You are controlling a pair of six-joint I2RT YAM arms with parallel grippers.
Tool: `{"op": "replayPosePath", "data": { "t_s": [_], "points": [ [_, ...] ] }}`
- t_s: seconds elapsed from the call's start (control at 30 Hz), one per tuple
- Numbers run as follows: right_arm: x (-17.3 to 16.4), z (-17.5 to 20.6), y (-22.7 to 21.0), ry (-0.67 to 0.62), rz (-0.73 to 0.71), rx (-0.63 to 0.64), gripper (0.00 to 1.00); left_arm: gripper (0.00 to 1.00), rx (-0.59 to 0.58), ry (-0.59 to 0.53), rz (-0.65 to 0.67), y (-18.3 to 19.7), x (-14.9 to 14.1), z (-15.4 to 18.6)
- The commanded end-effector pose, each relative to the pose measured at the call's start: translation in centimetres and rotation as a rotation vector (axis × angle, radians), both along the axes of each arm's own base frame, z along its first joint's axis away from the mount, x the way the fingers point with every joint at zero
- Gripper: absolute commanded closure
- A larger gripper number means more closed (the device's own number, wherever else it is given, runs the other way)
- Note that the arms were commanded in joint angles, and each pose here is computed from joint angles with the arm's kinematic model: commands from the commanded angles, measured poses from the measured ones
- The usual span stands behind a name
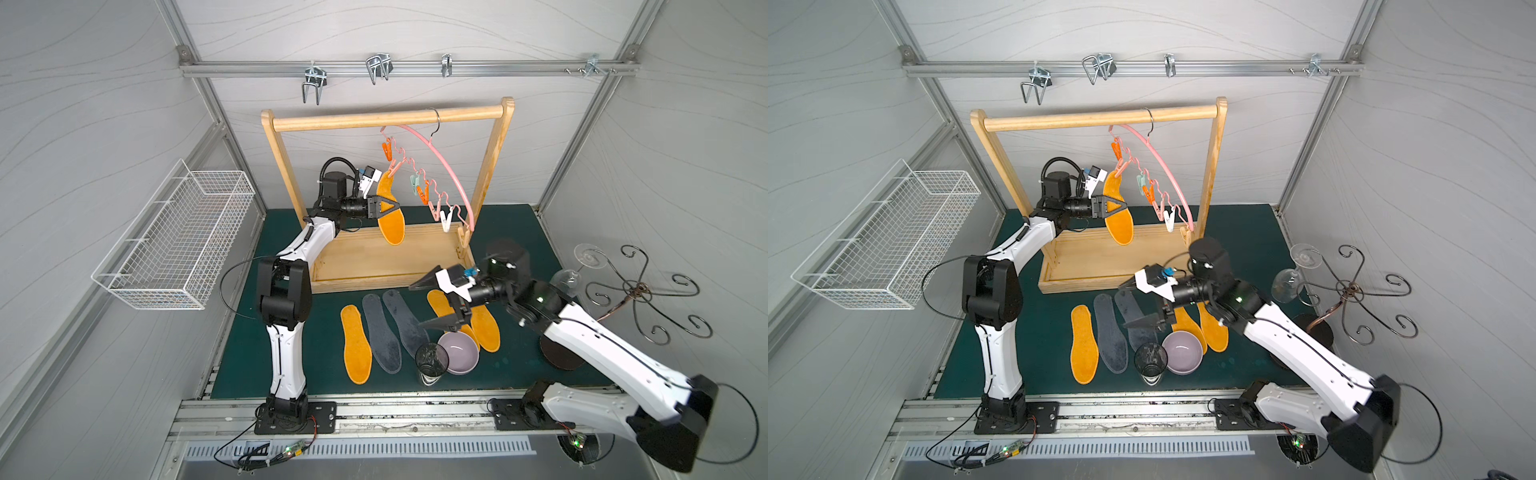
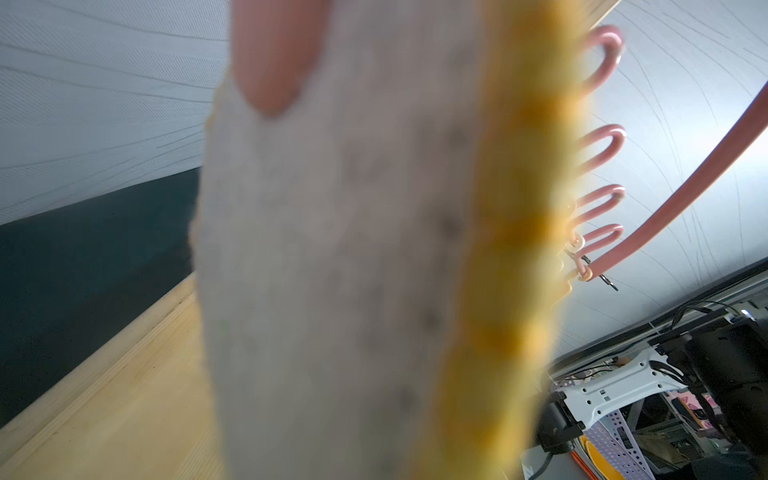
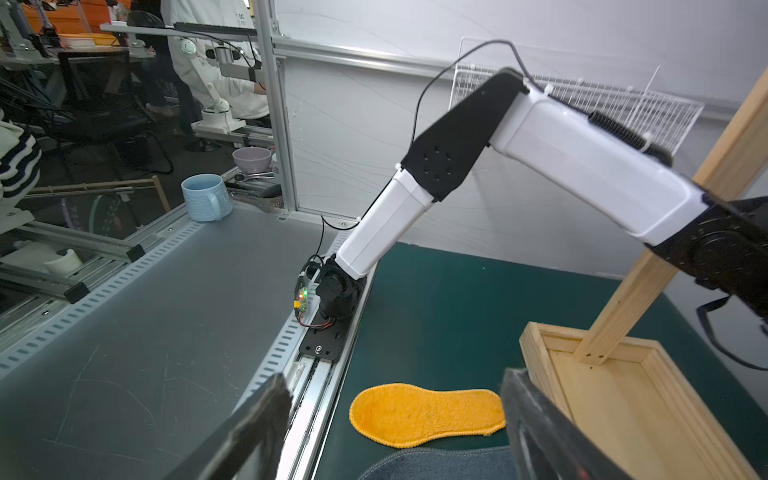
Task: Take the shoe insoles off the hanger
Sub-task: Remove the insole from the hanger.
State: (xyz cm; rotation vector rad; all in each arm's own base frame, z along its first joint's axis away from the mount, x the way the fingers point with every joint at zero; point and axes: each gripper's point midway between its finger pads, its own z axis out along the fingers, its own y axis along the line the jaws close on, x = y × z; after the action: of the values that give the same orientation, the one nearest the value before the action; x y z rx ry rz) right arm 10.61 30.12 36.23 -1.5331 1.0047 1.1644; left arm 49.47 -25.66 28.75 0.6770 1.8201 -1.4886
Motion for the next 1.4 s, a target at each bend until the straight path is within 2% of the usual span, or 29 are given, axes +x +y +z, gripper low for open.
{"op": "replayPosePath", "data": {
  "t_s": [0.0, 0.13, 0.23, 0.3, 0.4, 0.5, 0.57, 0.6, 0.8, 1.0, 1.13, 1.37],
  "points": [
    [1.2, 1.5, -2.8, -0.061, -0.151, 0.063, 0.18, 0.92, -0.019, -0.071, -0.018, -0.3, 0.0, 1.4],
    [5.6, 3.4, -6.5, 0.022, -0.423, 0.130, 0.26, 0.92, -0.015, -0.068, -0.026, -0.7, -0.2, 1.0],
    [9.2, 4.8, -9.4, 0.107, -0.646, 0.183, 0.38, 0.92, -0.012, -0.064, -0.031, -1.0, -0.3, 0.6],
    [11.5, 5.7, -11.8, 0.166, -0.816, 0.214, 0.52, 0.92, -0.011, -0.059, -0.032, -1.0, -0.1, 0.4],
    [12.4, 7.3, -13.7, 0.176, -0.927, 0.289, 0.56, 0.92, -0.011, -0.055, -0.034, -1.2, -0.1, 0.3],
    [14.4, 7.6, -14.9, 0.165, -1.037, 0.247, 0.61, 0.92, -0.010, -0.050, -0.037, -1.3, 0.1, 0.1],
    [16.2, 7.3, -15.2, 0.173, -1.090, 0.205, 0.75, 0.92, -0.009, -0.048, -0.038, -1.4, 0.2, -0.1],
    [17.1, 7.1, -15.4, 0.172, -1.113, 0.197, 0.79, 0.92, -0.008, -0.045, -0.039, -1.4, 0.3, -0.2],
    [22.4, 4.6, -15.6, 0.176, -1.192, 0.134, 0.81, 0.92, -0.007, -0.021, -0.047, -1.9, 0.4, -1.0],
    [26.7, 1.8, -14.5, 0.173, -1.184, 0.082, 0.81, 0.92, -0.008, -0.043, -0.056, -2.5, 0.5, -0.3],
    [28.3, 1.0, -12.5, 0.174, -1.088, 0.048, 0.80, 0.93, 0.019, -0.048, -0.058, -3.0, 0.3, -0.9],
    [29.8, 1.6, -9.7, 0.188, -0.936, 0.106, 0.76, 0.93, 0.025, -0.036, -0.062, -3.5, 0.4, -1.4]
  ]
}}
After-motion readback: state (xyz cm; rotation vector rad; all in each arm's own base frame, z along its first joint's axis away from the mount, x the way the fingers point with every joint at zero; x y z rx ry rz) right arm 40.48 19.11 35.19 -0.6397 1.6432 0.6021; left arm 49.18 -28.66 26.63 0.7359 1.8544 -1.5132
